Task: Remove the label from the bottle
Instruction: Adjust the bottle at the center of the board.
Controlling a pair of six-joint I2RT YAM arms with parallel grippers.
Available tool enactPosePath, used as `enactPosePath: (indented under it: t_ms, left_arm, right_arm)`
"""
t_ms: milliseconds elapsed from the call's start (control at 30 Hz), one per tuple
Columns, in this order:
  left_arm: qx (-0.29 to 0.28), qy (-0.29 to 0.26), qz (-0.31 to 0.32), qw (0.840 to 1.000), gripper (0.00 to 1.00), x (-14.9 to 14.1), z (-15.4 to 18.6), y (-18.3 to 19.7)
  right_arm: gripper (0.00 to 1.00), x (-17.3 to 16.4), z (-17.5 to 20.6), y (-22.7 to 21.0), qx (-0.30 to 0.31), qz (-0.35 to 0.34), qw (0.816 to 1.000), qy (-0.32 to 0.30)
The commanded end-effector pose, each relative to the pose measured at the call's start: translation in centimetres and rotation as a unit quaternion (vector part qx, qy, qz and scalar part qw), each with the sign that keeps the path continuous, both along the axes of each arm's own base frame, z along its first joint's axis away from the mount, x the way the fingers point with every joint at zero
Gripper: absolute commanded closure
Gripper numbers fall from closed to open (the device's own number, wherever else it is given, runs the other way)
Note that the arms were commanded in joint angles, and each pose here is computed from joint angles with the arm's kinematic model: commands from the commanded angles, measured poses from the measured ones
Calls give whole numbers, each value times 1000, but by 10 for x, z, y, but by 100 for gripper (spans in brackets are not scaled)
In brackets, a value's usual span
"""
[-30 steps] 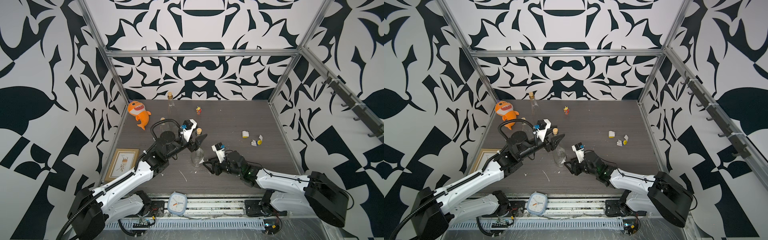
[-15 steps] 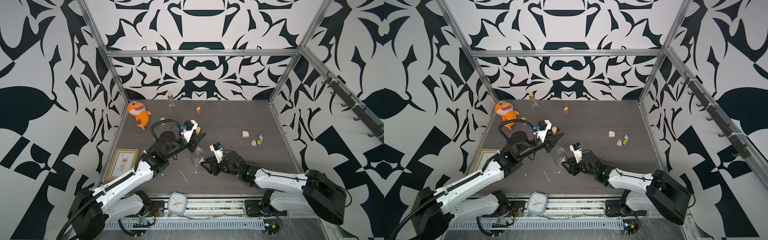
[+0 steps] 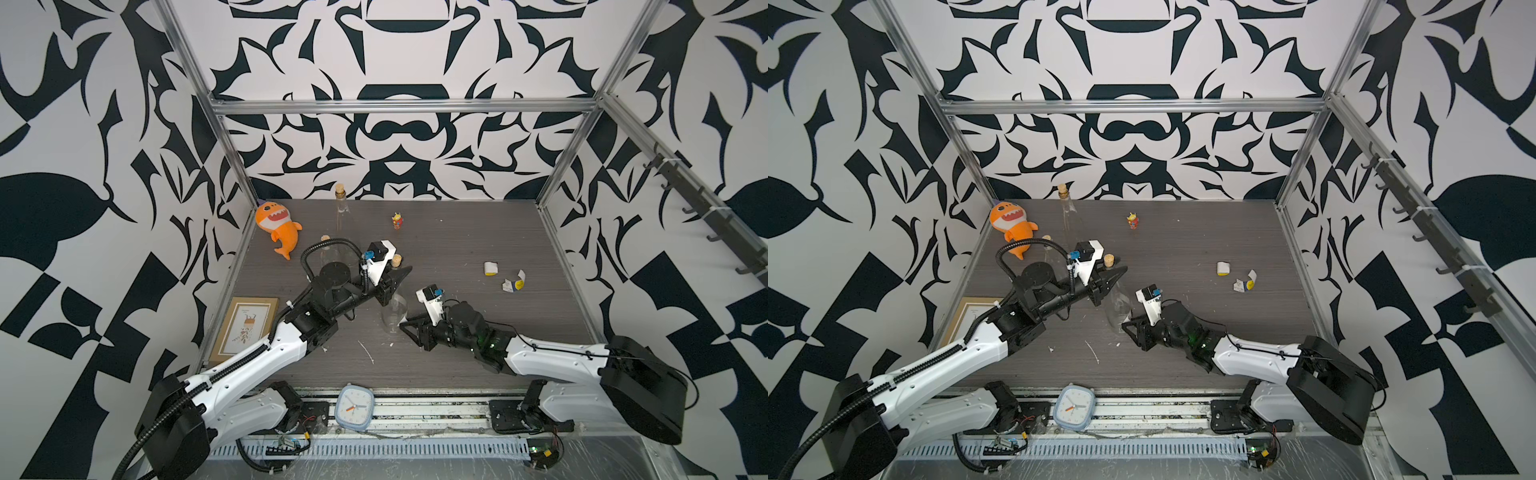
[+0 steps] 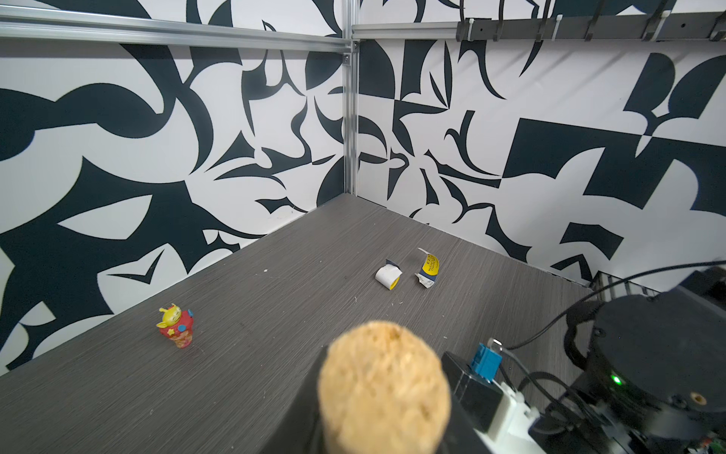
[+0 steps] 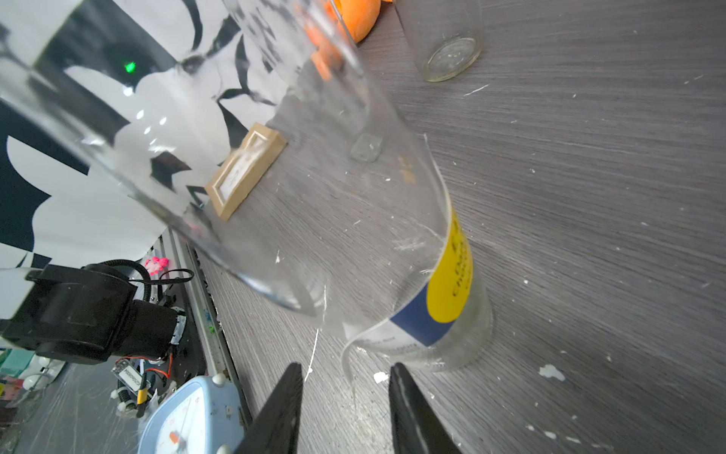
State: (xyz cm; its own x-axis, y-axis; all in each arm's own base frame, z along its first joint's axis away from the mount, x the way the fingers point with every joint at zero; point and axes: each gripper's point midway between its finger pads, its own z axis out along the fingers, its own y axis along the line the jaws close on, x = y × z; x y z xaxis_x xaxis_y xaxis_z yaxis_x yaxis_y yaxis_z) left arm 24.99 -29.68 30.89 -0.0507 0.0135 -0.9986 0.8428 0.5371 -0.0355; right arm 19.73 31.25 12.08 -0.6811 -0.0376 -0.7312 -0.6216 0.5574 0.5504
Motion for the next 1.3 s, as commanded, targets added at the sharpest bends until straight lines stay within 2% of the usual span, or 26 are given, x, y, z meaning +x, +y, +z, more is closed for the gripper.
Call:
enactPosePath:
  t_ms: [0,67,133,233,333,600,733,900,1267]
  left_arm:
    - [-9,-8,-5,1000,85,-2,6,0]
    - [-8,-8,-5,1000,87,-2,6,0]
    - [-7,-8,-7,1000,92,-3,6,0]
    - [-2,-9,-14,1000,100,-6,6,-1]
    - [7,-14,-25,1000,100,-10,4,-1]
    - [44,-36,-75,996,100,-28,0,-5]
    - [44,-40,-108,992,100,-37,0,-4]
    - [47,-30,-134,989,100,-40,0,-5]
    - [106,-7,-157,982,100,-35,-9,-13]
  right_arm:
    - [67,7,30,12,36,-1,999,-30]
    - [73,8,29,13,35,-3,999,-29]
    - [84,8,29,13,34,-5,999,-30]
    - [93,9,29,11,31,-11,999,-31]
    - [100,9,27,8,25,-14,999,-30]
    - [100,6,20,-5,-8,-21,999,-33]
    - [100,4,17,-12,-27,-20,999,-35]
    - [100,-4,13,-15,-37,13,999,-19]
    - [100,-20,16,-24,-47,48,998,6]
